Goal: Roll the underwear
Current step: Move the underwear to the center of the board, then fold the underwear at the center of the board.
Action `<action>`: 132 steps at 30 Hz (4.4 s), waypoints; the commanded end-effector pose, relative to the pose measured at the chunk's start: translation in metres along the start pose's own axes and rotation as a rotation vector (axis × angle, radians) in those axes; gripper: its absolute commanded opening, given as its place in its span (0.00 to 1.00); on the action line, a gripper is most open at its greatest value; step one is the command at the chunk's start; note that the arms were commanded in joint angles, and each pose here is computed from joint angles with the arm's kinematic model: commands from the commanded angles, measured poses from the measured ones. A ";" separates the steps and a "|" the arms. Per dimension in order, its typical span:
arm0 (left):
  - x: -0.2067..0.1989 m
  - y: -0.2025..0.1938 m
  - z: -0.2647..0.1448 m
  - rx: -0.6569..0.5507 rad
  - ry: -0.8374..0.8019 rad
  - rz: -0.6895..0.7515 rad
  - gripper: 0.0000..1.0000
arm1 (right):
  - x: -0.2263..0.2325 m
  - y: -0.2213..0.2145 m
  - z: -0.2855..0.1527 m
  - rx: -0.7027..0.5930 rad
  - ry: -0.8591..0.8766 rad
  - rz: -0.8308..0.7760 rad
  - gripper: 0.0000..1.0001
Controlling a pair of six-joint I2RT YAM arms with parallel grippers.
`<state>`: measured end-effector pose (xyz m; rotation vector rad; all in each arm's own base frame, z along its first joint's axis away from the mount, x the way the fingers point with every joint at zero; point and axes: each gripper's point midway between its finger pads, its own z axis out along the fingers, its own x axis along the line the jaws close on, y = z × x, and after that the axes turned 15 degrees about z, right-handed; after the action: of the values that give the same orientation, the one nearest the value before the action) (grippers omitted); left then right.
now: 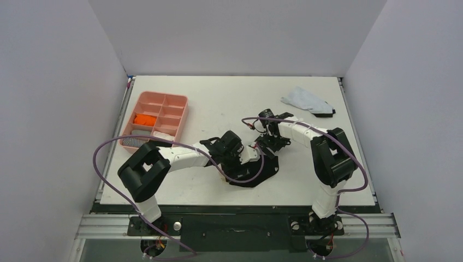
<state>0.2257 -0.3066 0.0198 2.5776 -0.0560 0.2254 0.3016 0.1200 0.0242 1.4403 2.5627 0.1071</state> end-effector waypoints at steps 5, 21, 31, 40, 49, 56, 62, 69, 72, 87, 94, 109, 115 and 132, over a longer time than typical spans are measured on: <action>0.042 0.037 -0.019 -0.069 0.159 -0.009 0.97 | -0.033 0.041 -0.042 -0.164 -0.053 0.085 0.73; 0.112 0.053 -0.121 -0.294 0.478 -0.184 0.97 | -0.063 0.037 -0.137 -0.409 -0.171 0.169 1.00; 0.141 0.016 -0.176 -0.428 0.582 -0.327 0.97 | -0.074 0.028 -0.187 -0.604 -0.190 0.245 1.00; 0.156 -0.014 -0.186 -0.435 0.603 -0.480 0.97 | -0.034 0.014 -0.173 -0.533 0.033 0.185 1.00; 0.131 -0.037 -0.180 -0.351 0.510 -0.479 0.97 | 0.051 -0.009 -0.134 -0.457 0.077 -0.254 0.99; 0.127 -0.060 -0.189 -0.303 0.500 -0.553 0.97 | 0.113 -0.018 -0.105 -0.415 0.029 -0.586 0.89; 0.131 -0.074 -0.202 -0.289 0.543 -0.584 0.97 | 0.148 -0.019 -0.080 -0.377 0.037 -0.737 0.81; 0.130 -0.080 -0.205 -0.277 0.562 -0.583 0.97 | 0.165 -0.026 -0.057 -0.320 0.070 -0.793 0.75; 0.131 -0.080 -0.205 -0.280 0.561 -0.578 0.97 | 0.167 -0.029 -0.053 -0.311 0.078 -0.794 0.74; 0.131 -0.079 -0.199 -0.294 0.545 -0.566 0.97 | 0.157 -0.032 -0.029 -0.238 0.074 -0.749 0.45; 0.130 -0.081 -0.197 -0.292 0.546 -0.554 0.97 | 0.153 -0.034 -0.025 -0.210 0.115 -0.713 0.23; 0.085 -0.079 -0.171 -0.328 0.397 -0.415 0.97 | 0.140 -0.027 -0.076 -0.169 0.496 -0.539 0.00; 0.060 -0.051 -0.160 -0.357 0.316 -0.295 0.97 | 0.130 -0.026 -0.089 -0.068 0.670 -0.481 0.00; 0.000 0.043 -0.077 -0.270 0.252 0.064 0.97 | 0.110 -0.010 -0.082 0.030 0.764 -0.320 0.00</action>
<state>0.1892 -0.2766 0.0853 2.3293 -0.0440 0.3455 0.2145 0.2051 0.0758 1.0714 3.3598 0.5814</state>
